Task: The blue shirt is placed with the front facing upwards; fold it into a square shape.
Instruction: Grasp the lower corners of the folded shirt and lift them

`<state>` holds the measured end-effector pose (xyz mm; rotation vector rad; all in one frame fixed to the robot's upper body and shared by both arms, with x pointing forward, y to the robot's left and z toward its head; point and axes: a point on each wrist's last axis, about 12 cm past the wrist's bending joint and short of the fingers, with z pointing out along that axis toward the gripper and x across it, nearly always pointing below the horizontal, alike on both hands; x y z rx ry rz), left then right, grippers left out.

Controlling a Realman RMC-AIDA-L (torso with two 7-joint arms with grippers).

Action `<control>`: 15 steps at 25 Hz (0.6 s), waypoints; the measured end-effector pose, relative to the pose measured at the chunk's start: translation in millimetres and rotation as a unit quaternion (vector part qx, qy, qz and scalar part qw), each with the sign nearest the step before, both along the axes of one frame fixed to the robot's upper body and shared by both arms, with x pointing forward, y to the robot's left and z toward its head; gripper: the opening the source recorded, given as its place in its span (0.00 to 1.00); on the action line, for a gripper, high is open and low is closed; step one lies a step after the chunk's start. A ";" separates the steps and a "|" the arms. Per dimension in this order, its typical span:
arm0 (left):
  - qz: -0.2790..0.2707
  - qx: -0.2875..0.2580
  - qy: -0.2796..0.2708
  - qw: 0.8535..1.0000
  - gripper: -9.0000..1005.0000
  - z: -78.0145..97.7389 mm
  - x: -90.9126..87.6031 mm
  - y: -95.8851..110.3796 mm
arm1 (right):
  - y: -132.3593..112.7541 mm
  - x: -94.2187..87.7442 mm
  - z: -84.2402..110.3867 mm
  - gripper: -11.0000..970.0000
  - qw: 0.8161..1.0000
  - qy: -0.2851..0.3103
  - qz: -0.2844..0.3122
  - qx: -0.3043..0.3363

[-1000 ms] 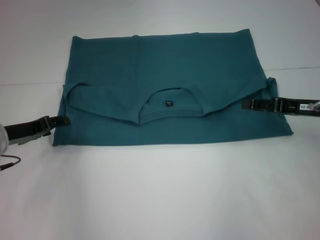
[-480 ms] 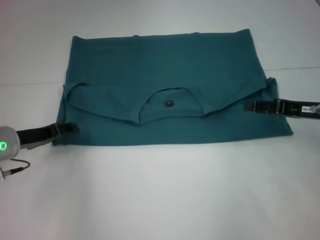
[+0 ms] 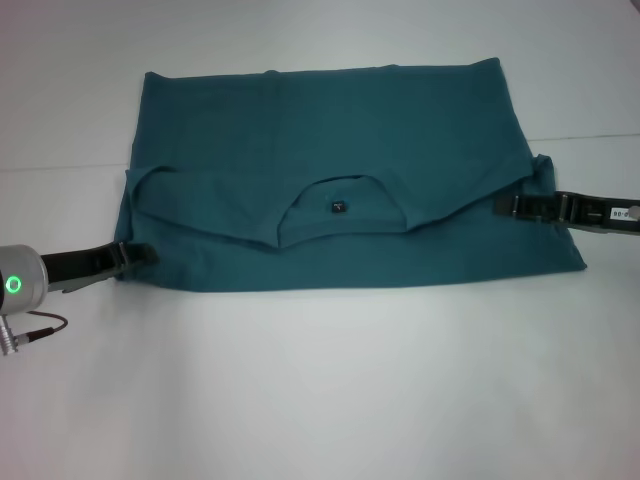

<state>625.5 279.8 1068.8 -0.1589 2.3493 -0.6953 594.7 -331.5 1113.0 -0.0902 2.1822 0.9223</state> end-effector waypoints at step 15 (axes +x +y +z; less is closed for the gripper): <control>-0.028 -0.043 0.008 0.999 0.10 18.6 3.8 -1.3 | -17.3 11.8 11.8 0.59 0.997 0.042 -0.009 -0.059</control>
